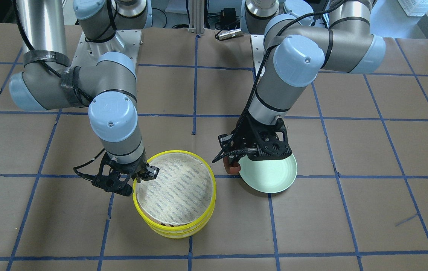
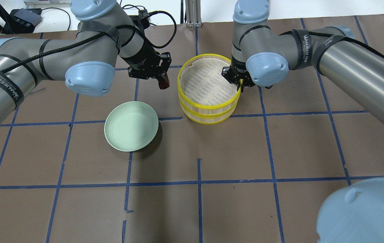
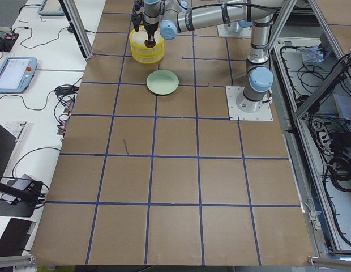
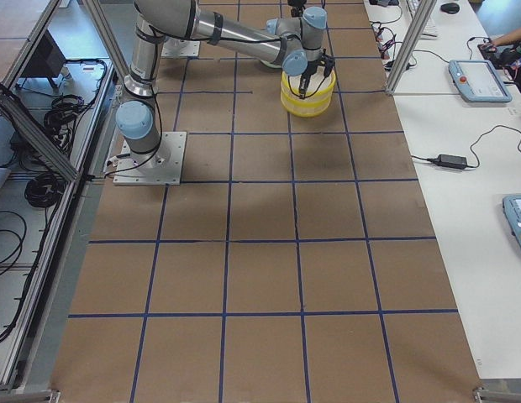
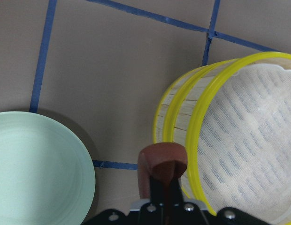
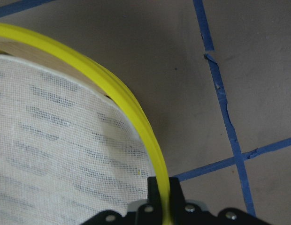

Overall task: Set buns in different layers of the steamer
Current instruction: 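Carry the brown bun toward the steamer with the left gripper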

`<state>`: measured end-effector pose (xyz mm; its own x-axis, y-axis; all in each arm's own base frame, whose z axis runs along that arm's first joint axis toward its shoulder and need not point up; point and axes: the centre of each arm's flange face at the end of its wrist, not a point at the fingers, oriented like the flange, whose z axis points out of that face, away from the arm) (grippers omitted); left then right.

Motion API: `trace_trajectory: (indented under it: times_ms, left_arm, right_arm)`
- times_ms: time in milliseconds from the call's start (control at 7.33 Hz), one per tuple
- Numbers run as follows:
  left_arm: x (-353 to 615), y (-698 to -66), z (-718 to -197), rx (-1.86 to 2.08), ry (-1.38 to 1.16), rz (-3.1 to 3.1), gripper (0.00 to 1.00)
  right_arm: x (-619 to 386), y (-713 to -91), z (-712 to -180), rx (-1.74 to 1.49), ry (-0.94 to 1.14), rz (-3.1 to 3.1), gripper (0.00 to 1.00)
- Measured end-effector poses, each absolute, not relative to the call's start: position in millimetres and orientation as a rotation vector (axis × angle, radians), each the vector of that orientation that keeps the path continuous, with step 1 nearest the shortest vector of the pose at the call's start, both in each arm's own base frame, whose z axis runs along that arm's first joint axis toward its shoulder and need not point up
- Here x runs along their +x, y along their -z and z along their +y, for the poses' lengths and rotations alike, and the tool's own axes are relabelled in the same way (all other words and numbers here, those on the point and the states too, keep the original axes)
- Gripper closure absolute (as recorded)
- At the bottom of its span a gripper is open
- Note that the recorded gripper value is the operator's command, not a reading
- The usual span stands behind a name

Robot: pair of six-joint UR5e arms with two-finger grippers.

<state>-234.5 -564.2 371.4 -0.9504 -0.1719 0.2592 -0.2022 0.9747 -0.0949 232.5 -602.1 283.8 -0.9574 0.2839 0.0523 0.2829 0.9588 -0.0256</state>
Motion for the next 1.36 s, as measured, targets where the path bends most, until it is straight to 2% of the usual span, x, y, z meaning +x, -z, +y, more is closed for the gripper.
trace_trajectory:
  times_ms: [409,818,955,1091,1364]
  left_arm:
    - [-234,-374,-559,0.287,-0.153,-2.873,1.00]
    - [-235,-366,-561,0.328,-0.127,-2.871,1.00]
    - [-235,-363,-561,0.334,-0.118,-2.871,1.00]
    - [-234,-360,-559,0.332,-0.110,-2.875,1.00]
    - [-234,-356,-559,0.335,-0.098,-2.878,1.00]
  right_arm:
    - [233,-287,-603,-0.440,-0.050,-3.059,0.87]
    - [233,-280,-601,-0.442,-0.030,-3.056,0.78]
    - [232,-279,-601,-0.441,-0.026,-3.056,0.69]
    - [232,-278,-601,-0.442,-0.024,-3.055,0.01]
    - [232,-278,-600,-0.419,-0.014,-3.056,0.00]
